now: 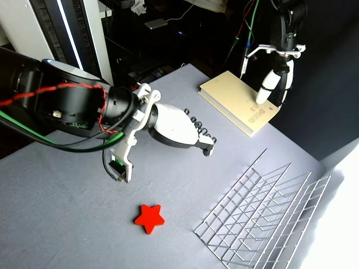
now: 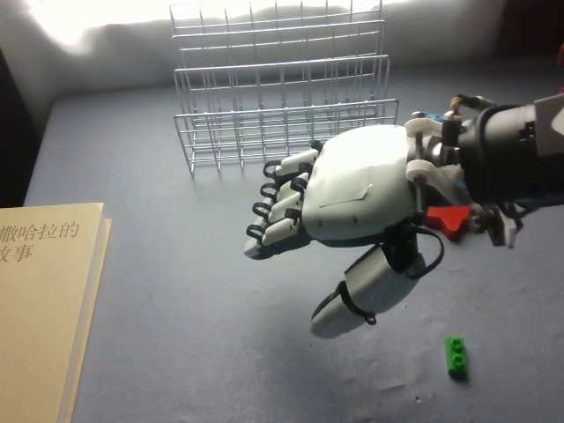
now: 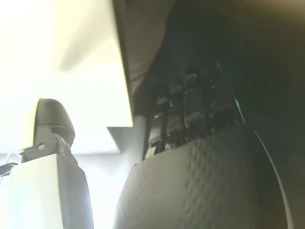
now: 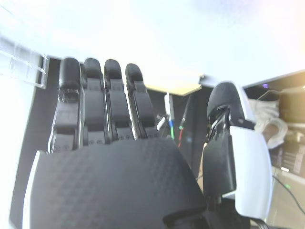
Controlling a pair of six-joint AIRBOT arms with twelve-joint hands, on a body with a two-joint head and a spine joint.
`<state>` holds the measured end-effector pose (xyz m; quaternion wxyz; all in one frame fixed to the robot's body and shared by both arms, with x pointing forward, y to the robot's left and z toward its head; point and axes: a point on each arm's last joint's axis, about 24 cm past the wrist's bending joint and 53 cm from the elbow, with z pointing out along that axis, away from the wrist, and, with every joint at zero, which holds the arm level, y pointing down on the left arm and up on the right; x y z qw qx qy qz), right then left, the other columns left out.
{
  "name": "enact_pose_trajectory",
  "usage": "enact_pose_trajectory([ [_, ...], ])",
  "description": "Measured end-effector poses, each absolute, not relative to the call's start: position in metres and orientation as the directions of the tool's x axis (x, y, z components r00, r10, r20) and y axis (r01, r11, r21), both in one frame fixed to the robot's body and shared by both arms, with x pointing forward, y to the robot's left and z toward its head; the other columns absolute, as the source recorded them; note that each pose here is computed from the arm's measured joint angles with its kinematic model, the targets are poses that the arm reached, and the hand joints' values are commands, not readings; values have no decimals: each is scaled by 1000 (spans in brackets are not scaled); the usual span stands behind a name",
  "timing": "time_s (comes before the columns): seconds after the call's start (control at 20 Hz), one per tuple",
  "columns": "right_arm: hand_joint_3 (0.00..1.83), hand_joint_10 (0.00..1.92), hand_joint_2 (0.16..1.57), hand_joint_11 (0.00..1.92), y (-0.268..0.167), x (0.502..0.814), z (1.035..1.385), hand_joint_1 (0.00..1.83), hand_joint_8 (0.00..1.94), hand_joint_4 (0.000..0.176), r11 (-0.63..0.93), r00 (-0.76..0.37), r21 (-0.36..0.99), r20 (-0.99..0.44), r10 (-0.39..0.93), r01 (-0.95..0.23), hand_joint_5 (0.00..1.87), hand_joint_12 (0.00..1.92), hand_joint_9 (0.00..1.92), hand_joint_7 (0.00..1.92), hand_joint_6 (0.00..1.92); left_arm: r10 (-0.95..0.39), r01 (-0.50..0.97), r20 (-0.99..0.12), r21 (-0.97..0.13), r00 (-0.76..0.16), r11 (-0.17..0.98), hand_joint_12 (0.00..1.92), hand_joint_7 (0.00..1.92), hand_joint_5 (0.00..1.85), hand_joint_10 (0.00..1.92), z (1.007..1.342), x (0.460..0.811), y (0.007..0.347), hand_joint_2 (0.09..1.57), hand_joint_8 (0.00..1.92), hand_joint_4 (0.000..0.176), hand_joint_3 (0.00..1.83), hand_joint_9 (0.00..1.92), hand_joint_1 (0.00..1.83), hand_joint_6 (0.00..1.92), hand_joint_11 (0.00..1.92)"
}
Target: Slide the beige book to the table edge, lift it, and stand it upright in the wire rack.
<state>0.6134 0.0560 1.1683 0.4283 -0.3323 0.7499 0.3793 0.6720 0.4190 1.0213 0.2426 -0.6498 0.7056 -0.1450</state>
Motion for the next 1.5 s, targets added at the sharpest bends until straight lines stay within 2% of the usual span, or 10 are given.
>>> enact_pose_trajectory([
  [0.25,0,1,1098,0,41,612,1175,106,1,0,513,-407,278,-900,-155,-812,263,816,263,251,4,-995,-855,-93,-518,26,26,399,117,110,0,1017,670,409,1010,0,0,1,137,734,2,0],
  [0.65,1,2,1106,0,44,604,1189,70,0,0,486,-387,271,-909,-155,-831,236,774,263,247,0,-997,-869,-59,-495,53,-16,412,131,120,9,1007,666,395,1026,7,0,3,157,727,5,0],
  [0.7,0,8,1100,0,44,602,1189,58,3,0,482,-387,271,-908,-158,-833,246,811,292,263,3,-997,-870,-59,-493,53,-17,633,198,172,11,1007,665,395,1017,7,0,0,225,755,6,0],
  [0.75,0,10,1101,0,45,601,1189,74,5,0,480,-388,273,-908,-158,-834,262,871,309,282,5,-997,-869,-59,-495,53,-17,620,181,152,2,1007,666,395,1035,1,0,4,214,757,1,0],
  [0.85,0,7,1099,0,45,601,1189,81,5,0,479,-387,272,-908,-159,-834,265,814,306,287,5,-997,-869,-58,-495,54,-18,590,174,139,3,1007,666,395,1034,3,0,2,209,775,3,0],
  [1.05,2,9,1107,0,43,602,1190,68,5,0,482,-387,271,-909,-157,-833,285,904,331,305,5,-997,-867,-52,-497,58,-24,914,295,273,11,1008,667,393,1004,6,0,0,333,846,7,0],
  [1.1,2,9,1107,0,43,602,1190,68,5,0,484,-387,271,-909,-156,-832,285,904,331,305,5,-997,-866,-51,-499,59,-26,914,295,273,11,1008,667,393,1004,6,0,0,333,846,7,0],
  [1.15,1,8,1109,0,42,603,1190,89,3,0,486,-386,270,-909,-155,-831,285,900,333,306,4,-997,-867,-52,-499,58,-24,1007,350,334,11,1008,667,394,1043,5,0,3,395,886,7,19],
  [1.3,0,8,1104,0,42,603,1190,95,3,0,487,-386,271,-909,-153,-831,303,953,348,319,5,-997,-866,-51,-499,59,-26,1061,529,493,35,1008,667,393,1079,16,0,5,595,1012,16,230],
  [1.5,1,0,1106,0,43,602,1191,95,0,0,485,-385,271,-910,-153,-832,266,906,331,292,0,-997,-864,-47,-503,62,-30,1125,662,566,74,1009,668,393,1105,36,0,1,733,1134,24,320],
])
